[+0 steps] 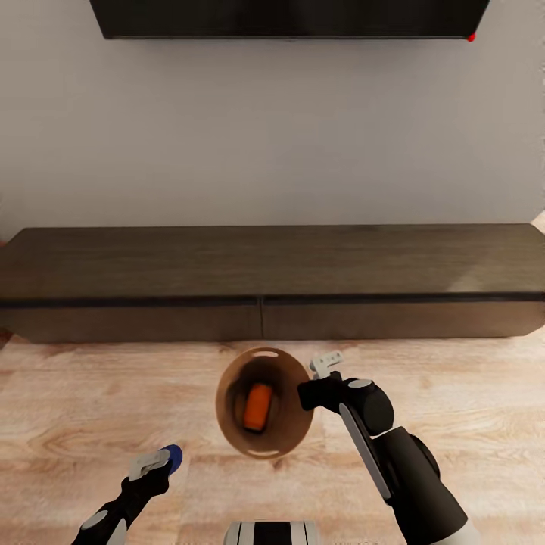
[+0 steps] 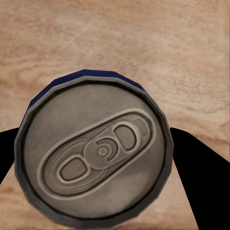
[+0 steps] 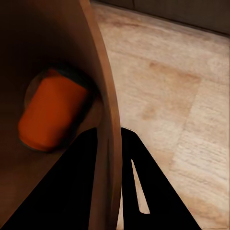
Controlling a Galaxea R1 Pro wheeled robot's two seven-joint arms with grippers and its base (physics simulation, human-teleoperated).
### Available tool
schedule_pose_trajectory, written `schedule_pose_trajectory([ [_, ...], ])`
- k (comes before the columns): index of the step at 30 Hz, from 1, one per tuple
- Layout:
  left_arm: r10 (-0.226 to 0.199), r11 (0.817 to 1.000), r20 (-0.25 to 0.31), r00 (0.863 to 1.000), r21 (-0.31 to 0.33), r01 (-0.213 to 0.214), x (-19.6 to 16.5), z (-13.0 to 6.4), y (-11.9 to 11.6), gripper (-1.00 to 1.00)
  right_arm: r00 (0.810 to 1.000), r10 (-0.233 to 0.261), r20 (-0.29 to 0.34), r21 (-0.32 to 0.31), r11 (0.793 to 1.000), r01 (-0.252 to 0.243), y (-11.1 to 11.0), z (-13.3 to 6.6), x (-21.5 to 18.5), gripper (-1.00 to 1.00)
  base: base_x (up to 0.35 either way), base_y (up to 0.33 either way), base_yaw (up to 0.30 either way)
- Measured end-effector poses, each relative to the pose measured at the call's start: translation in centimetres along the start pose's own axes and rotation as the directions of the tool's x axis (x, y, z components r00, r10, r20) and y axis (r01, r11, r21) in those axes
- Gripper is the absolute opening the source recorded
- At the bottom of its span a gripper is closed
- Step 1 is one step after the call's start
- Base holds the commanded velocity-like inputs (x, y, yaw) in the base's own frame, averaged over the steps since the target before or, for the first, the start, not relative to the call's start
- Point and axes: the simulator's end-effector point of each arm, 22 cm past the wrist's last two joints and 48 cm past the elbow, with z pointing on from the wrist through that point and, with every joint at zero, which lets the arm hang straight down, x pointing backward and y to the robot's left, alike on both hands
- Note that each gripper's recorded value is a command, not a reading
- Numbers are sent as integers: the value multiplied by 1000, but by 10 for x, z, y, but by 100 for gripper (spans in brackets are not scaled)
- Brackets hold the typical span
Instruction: Put the three can of soda from the living room inside the tash can in the kitchen.
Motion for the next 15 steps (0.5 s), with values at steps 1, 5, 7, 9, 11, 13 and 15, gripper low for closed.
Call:
schedule_pose_trajectory([
  [1, 0, 1000, 1, 1000, 0, 0, -1, 0, 0, -100, 1000, -2, 1, 3, 1000, 2, -1, 0, 0, -100, -204, 0, 0],
  [5, 0, 1000, 5, 1000, 2, 0, -3, -1, -1, -100, 1000, -1, 5, 0, 1000, 1, 0, -2, -2, -100, -101, 0, 0],
  [7, 0, 1000, 7, 1000, 2, 0, -4, -1, -1, -100, 1000, -1, 6, -1, 1000, 1, 1, -3, -3, -100, -28, 0, 0],
  [9, 0, 1000, 10, 1000, 3, 0, -5, -1, -1, -100, 1000, -3, 8, 3, 1000, 3, 0, -3, -3, -100, -16, 0, 0],
  [11, 0, 1000, 11, 1000, 3, -1, -6, -1, -2, -100, 1000, -6, 9, 8, 1000, 6, -1, -4, -4, -100, -8, 0, 0],
  [13, 0, 1000, 13, 1000, 3, 0, -8, -3, -2, -100, 1000, -6, 11, 8, 1000, 6, -1, -6, -6, -100, -4, 0, 0],
  [15, 0, 1000, 14, 1000, 4, 0, -11, -7, -3, -100, 1000, -5, 13, 5, 1000, 5, 0, -10, -10, -100, -2, 0, 0],
])
